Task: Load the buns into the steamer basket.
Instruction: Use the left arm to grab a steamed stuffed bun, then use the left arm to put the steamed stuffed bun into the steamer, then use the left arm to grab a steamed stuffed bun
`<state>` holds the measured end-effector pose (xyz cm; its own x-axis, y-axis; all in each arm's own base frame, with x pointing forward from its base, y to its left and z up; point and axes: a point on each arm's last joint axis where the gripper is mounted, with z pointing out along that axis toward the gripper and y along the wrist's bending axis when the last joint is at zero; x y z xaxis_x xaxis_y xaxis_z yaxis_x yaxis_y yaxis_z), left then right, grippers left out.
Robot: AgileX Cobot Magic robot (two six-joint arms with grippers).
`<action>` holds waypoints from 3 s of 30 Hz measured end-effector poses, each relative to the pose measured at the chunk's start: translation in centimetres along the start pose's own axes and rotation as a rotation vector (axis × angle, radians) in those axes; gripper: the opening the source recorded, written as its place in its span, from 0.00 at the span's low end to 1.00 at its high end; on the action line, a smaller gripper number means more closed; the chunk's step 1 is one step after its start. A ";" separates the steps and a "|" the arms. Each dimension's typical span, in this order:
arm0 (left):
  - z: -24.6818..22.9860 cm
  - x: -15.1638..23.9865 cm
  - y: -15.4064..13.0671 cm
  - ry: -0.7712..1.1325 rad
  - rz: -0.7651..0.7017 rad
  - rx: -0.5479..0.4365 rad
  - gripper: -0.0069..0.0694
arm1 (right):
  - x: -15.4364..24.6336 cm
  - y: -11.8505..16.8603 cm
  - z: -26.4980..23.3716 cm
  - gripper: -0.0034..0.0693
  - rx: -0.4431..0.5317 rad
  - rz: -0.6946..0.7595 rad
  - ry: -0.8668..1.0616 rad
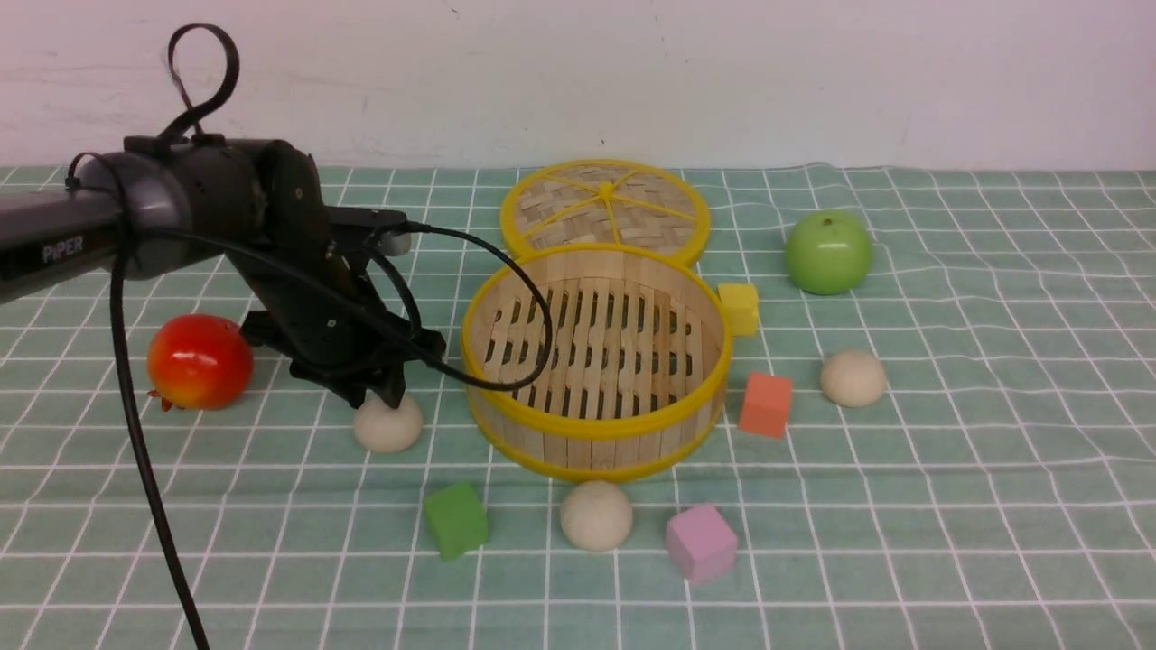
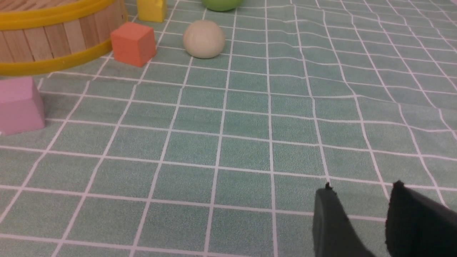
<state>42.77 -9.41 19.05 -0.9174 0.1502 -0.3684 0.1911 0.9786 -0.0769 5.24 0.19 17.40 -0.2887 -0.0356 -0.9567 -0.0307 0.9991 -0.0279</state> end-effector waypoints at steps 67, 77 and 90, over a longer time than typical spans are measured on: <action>-9.9 0.5 -16.3 0.116 0.334 0.225 0.07 | 0.0 0.0 0.0 0.38 0.000 0.000 0.000; -6.1 3.7 -20.4 0.235 0.464 0.183 0.14 | 0.0 0.0 0.0 0.38 0.000 0.000 0.000; -2.7 3.4 -19.6 0.244 0.522 0.056 0.51 | 0.0 0.0 0.0 0.38 0.000 0.000 0.000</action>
<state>34.91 -27.74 21.80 -0.7496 0.6454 -0.1466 0.6518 0.7583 0.0057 5.24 0.19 17.40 -0.2887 -0.0356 -0.9567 -0.0307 0.9991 -0.0279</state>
